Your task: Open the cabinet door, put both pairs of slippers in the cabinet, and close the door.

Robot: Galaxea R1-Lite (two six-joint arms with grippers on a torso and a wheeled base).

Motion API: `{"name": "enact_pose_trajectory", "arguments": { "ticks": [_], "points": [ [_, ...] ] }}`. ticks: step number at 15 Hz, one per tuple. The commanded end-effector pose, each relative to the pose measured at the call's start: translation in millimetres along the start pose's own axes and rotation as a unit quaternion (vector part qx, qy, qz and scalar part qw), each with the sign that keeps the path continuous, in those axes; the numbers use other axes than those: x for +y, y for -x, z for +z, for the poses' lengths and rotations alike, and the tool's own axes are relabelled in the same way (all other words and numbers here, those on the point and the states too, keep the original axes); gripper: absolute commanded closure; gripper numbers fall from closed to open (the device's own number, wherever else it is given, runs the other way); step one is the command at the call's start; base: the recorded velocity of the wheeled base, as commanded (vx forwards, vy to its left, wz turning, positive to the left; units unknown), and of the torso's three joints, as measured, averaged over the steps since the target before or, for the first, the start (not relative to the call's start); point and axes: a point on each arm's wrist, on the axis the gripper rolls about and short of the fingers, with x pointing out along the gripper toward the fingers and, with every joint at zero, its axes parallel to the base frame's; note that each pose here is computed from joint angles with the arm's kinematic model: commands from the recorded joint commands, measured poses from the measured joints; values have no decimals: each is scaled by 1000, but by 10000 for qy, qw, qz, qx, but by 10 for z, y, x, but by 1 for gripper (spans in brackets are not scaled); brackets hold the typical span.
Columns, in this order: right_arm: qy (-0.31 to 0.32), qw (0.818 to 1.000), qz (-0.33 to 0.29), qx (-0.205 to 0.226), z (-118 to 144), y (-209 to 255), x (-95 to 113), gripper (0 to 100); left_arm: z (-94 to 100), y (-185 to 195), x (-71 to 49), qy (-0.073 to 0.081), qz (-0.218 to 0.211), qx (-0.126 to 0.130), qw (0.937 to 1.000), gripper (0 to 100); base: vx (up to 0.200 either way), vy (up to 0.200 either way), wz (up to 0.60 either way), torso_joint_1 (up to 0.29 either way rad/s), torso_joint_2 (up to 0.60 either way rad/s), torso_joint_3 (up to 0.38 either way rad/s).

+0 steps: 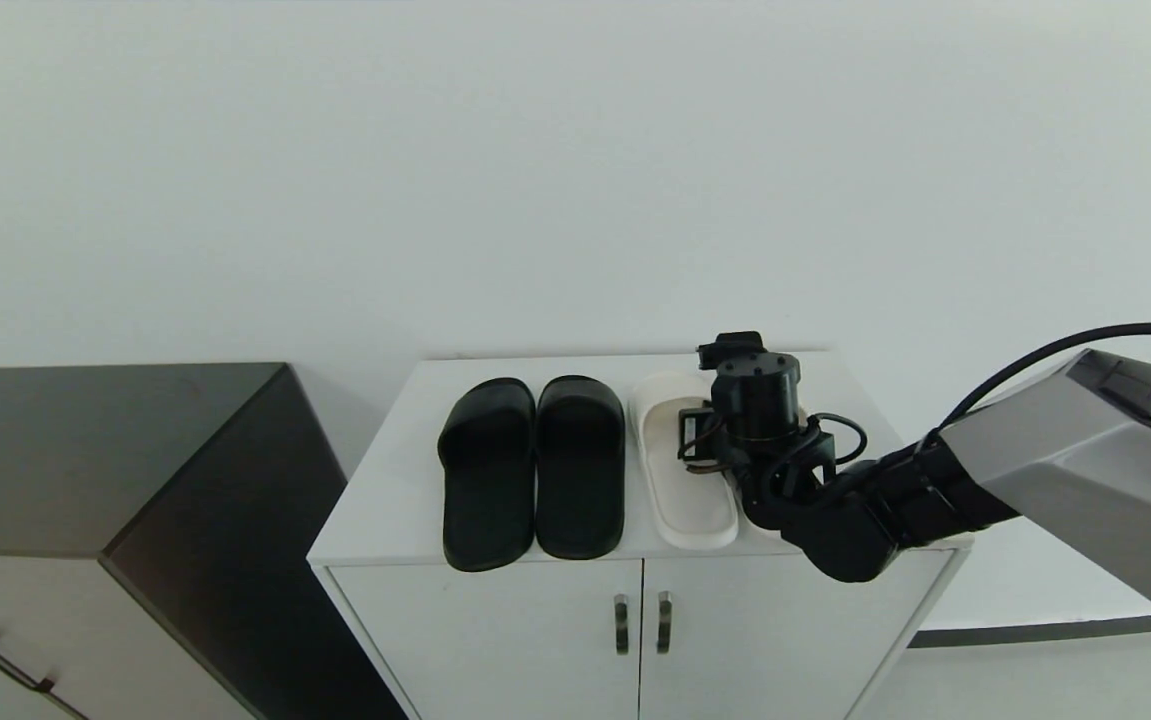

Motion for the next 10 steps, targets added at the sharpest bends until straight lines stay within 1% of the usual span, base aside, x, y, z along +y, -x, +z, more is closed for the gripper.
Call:
{"name": "enact_pose_trajectory", "arguments": {
  "ticks": [1, 2, 4, 7, 8, 10],
  "points": [
    [-10, 9999, 77, -98, 162, 202, -38, 100, 0, 0, 0, 5, -1, -1, 10000, 100, 0, 0, 0, 0, 0, 0],
    [13, 9998, 140, -122, 216, 302, -45, 100, 0, 0, 0, 5, -1, -1, 10000, 100, 0, 0, 0, 0, 0, 0],
    [333, 9984, 446, -114, 318, 774, -122, 100, 0, 0, 0, 5, -1, -1, 10000, 100, 0, 0, 0, 0, 0, 0],
    [392, 9950, 905, -177, 405, 1346, -193, 100, 0, 0, 0, 5, -1, -1, 10000, 100, 0, 0, 0, 0, 0, 0],
    [412, 9923, 1154, -160, 398, 1499, -225, 100, 0, 0, 0, 5, -1, -1, 10000, 100, 0, 0, 0, 0, 0, 0],
    [452, 9768, 2091, -82, 355, 1875, -331, 100, 0, 0, 0, 5, -1, -1, 10000, 100, 0, 0, 0, 0, 0, 0]
  ]
}}
